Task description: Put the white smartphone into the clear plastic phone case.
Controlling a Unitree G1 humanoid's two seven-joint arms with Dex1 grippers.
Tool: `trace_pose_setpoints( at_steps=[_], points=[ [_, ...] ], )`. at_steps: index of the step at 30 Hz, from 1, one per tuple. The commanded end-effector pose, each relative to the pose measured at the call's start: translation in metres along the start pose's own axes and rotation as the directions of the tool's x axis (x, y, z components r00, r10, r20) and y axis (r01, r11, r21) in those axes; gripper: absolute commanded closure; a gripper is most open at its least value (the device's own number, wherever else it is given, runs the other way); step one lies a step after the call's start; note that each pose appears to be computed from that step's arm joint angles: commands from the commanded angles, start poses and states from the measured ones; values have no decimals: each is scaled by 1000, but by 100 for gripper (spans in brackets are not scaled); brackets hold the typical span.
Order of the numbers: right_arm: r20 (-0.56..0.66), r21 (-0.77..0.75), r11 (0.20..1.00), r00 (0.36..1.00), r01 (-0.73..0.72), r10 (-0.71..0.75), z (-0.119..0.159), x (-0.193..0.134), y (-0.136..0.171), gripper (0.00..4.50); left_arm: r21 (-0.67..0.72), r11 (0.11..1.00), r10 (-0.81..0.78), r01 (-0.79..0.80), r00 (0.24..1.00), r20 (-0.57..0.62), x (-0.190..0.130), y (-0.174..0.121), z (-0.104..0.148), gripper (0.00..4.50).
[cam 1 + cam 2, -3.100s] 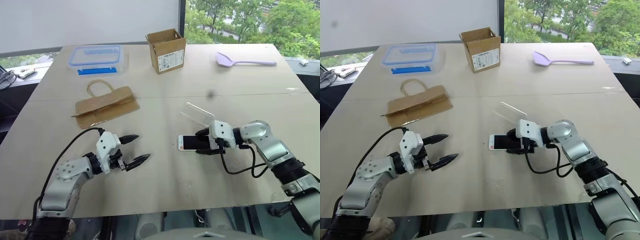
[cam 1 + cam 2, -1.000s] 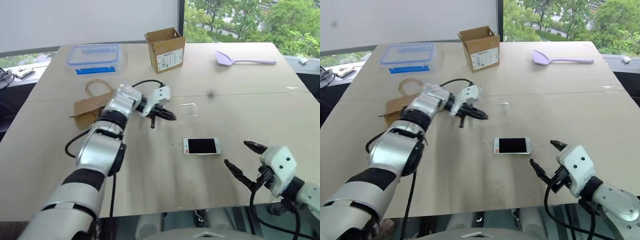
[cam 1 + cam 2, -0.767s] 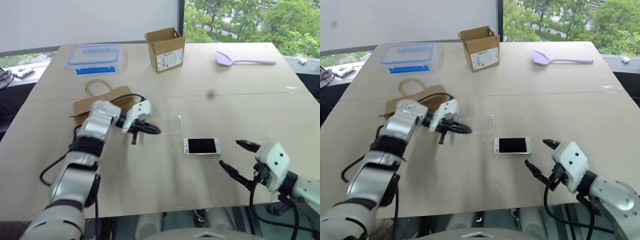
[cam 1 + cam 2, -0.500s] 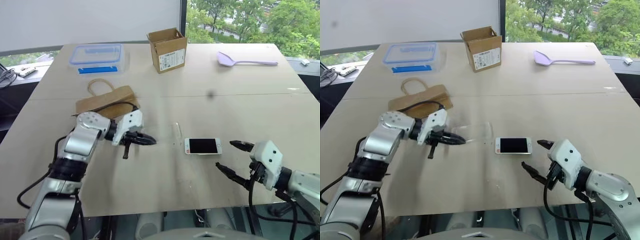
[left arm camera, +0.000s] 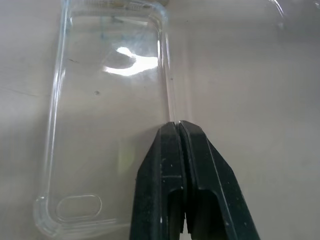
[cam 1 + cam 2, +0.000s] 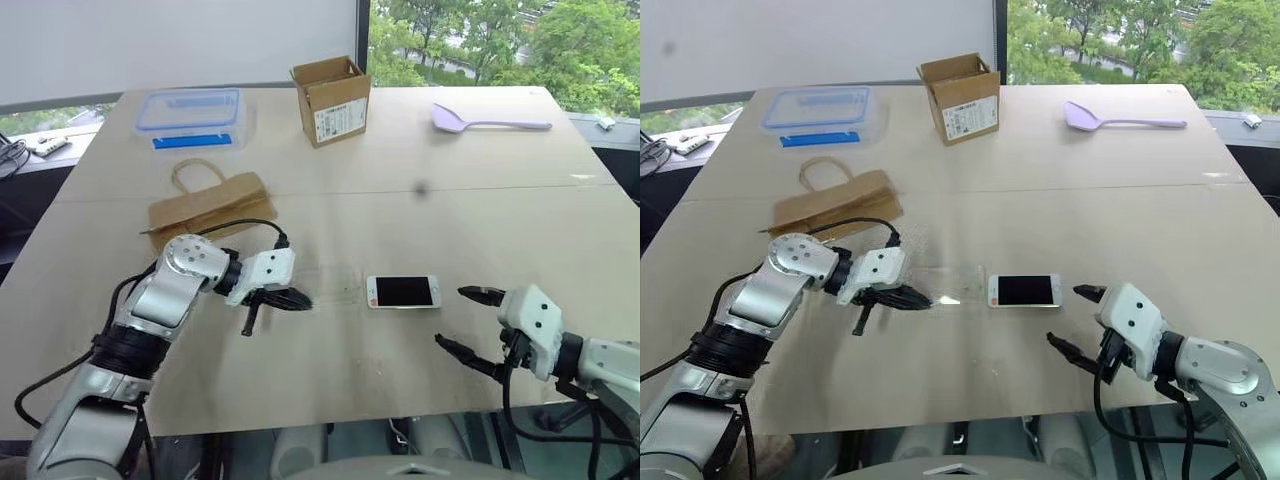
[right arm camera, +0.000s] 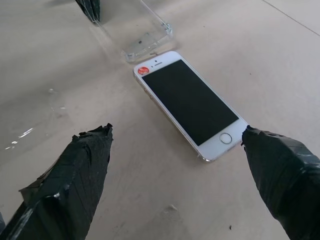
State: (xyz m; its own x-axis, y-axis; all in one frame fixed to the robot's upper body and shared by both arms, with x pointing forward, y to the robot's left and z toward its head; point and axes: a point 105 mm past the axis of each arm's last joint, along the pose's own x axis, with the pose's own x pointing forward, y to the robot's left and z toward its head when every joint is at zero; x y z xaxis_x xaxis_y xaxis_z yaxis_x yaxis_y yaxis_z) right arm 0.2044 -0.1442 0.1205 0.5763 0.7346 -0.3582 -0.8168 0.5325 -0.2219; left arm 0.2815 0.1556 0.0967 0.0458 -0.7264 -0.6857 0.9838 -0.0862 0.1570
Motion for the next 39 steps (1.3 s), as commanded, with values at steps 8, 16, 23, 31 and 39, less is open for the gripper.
trace_pose_setpoints(
  at_steps=[8,16,23,31,39],
  points=[
    [24,-55,998,1000,1,0,7,2,-1,0,-1,1000,-31,31,999,34,23,7,25,448],
    [50,-66,995,996,-68,72,18,10,-12,0,-55,998,30,-27,998,61,13,22,25,448],
    [-15,-135,972,981,-192,191,10,34,-21,0,-110,994,25,-8,988,150,10,22,33,423],
    [-99,-193,946,964,-262,247,-4,54,-40,0,-138,987,117,-79,949,292,-18,4,41,42],
    [-200,-202,921,935,-332,293,-19,72,-66,0,-235,955,272,-182,855,441,-30,-23,49,8]
  ],
)
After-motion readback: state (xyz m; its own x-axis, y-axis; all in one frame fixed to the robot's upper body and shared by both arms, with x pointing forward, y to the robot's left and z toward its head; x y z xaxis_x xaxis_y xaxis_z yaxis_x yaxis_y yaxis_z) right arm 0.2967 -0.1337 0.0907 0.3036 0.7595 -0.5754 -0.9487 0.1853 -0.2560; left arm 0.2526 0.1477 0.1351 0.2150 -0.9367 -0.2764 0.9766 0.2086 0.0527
